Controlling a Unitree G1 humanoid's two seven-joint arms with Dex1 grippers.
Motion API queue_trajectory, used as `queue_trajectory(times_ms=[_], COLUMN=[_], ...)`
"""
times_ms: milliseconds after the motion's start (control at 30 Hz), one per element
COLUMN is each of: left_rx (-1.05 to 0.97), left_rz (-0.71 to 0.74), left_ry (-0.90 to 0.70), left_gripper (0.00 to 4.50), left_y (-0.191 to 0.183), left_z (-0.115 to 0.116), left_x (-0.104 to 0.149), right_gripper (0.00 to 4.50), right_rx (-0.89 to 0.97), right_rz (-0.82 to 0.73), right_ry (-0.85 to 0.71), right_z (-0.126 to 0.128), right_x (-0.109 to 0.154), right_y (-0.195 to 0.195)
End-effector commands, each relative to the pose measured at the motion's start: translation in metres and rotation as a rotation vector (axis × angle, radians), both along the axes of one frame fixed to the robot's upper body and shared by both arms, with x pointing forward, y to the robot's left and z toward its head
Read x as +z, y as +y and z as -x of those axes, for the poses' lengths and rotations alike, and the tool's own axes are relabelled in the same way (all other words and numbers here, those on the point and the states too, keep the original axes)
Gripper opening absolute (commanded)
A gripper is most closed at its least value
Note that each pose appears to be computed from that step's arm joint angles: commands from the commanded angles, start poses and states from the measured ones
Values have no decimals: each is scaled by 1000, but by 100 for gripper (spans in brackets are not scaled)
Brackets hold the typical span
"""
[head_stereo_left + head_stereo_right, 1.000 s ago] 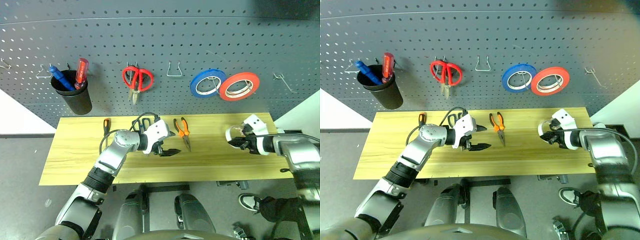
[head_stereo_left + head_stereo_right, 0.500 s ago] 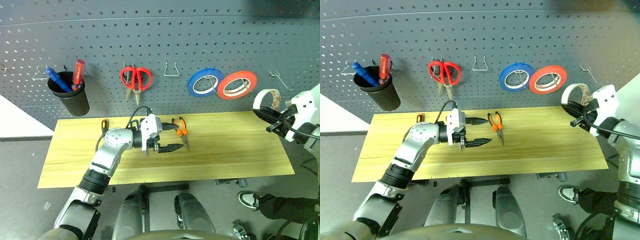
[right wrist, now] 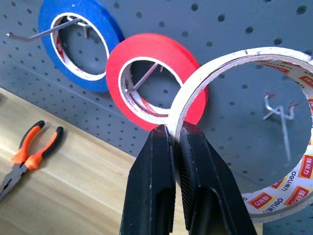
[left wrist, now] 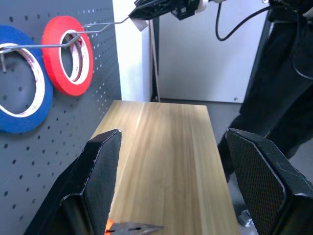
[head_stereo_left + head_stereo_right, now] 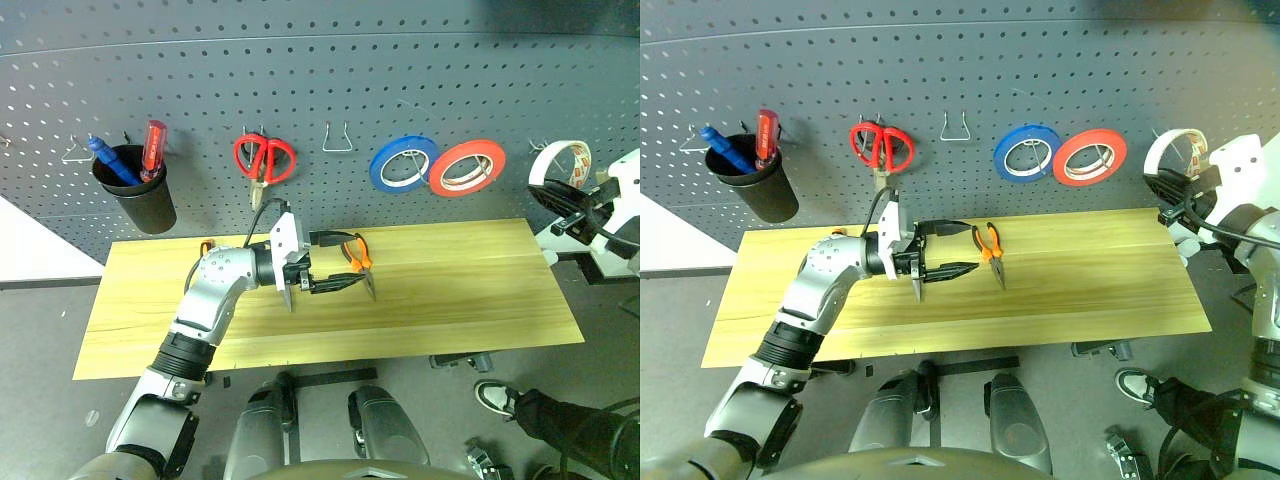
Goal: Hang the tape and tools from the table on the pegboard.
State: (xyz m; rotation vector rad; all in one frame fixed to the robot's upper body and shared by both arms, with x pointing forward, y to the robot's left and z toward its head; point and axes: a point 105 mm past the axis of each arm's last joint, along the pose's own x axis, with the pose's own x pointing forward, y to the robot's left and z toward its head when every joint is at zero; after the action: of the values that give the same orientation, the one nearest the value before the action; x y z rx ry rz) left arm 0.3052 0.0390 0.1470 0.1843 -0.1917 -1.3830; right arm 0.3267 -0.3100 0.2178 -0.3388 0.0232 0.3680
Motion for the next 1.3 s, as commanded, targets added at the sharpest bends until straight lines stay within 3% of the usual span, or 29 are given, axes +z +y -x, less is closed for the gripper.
queue_trajectory(times_ms=[33,267,667,800,1000,1233,1300], left_rx=[-9,11,30,47,65,83,88], left_rz=[26,31,33,28,28,36,40], left_ry=[-65,-77,-78,-85,-81,-75,-75], left_gripper=[362,362,362,362,362,362,362], left_y=[-1,0,1,4,7,8,9], left_z=[2,-2,-3,-5,-4,-2,-2], left_x=[15,20,22,24,23,21,21], right_gripper=[1,1,1,1,186,422,422], right_rx=[-38,-92,-112,-155,-137,-79,-22], right_rz=[46,71,25,20,21,18,18], right_ry=[-60,-13,2,8,19,-9,37], right_z=[-6,-20,-86,-96,-96,-77,-63], right_x=[13,-2,-21,-24,-23,-4,-4], right_y=[-9,-30,-4,-4,-5,-15,-13])
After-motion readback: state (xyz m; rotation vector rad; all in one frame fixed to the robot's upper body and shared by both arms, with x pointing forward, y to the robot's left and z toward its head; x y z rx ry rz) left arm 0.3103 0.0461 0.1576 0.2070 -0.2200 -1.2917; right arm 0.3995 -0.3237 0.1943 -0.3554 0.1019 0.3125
